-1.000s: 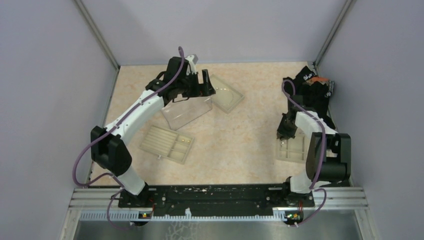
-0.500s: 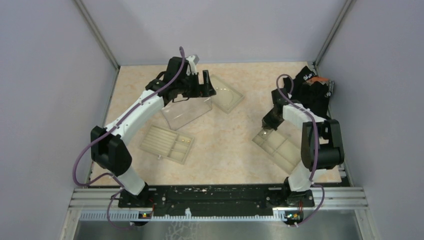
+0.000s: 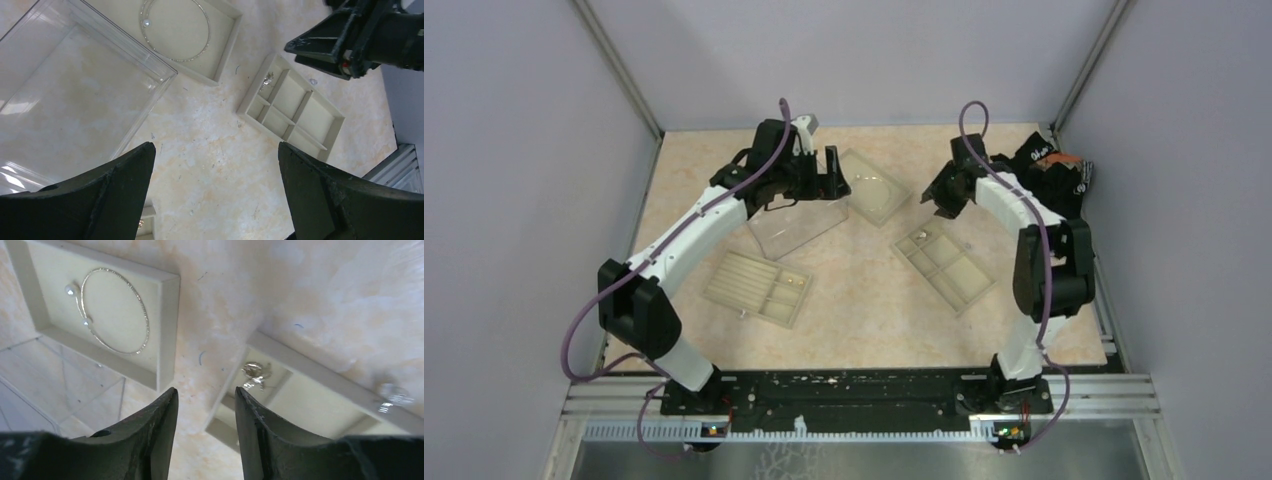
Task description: Organize the mixed jewelry
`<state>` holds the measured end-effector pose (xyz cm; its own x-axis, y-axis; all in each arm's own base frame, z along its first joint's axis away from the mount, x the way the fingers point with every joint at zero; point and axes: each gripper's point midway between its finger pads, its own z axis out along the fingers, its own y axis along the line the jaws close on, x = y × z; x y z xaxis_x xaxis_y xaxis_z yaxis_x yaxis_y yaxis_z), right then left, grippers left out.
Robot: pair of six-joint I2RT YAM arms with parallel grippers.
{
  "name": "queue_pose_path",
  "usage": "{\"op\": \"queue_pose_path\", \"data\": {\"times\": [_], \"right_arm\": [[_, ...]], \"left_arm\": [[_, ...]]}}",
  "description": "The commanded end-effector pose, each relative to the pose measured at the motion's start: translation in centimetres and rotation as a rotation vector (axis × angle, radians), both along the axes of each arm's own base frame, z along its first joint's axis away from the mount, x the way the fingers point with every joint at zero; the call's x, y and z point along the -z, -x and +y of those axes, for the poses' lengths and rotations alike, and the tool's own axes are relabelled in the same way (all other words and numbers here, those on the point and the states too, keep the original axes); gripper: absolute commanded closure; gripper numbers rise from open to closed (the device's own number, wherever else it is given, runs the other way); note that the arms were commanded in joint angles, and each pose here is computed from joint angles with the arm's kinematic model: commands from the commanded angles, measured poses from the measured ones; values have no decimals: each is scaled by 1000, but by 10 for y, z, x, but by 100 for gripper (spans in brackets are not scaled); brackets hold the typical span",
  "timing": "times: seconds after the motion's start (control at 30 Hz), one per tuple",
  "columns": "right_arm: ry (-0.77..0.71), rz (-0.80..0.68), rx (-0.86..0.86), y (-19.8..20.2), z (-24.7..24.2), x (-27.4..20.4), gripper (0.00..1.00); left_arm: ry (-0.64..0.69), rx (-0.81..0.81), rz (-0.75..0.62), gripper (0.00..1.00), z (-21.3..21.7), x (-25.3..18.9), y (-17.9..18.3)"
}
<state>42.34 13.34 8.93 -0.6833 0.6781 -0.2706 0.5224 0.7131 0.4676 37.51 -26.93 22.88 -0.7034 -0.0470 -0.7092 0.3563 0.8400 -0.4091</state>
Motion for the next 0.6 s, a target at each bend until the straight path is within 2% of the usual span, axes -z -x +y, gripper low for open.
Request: {"op": "queue_pose_path", "data": {"times": [0.0,0.1,0.17,0.27,0.57], "right_arm": [[248,-133,-246,14,-42,-53,54],[455,-56,-363,45,-77,-38,54],[501,-17,-459,63,-84,-20,54],[500,16,-570,86,-83,1,56],[514,57,-572,100,-89,9,55]], "left_arm": [[-2,-5,-61,1,2,-17,-1],[-7,-9,-69,1,2,-18,-6],[-8,-10,-71,1,0,-18,-10],[-9,-8,-58,1,-5,-15,-17],[18,20,-44,1,-18,-17,-24]]}}
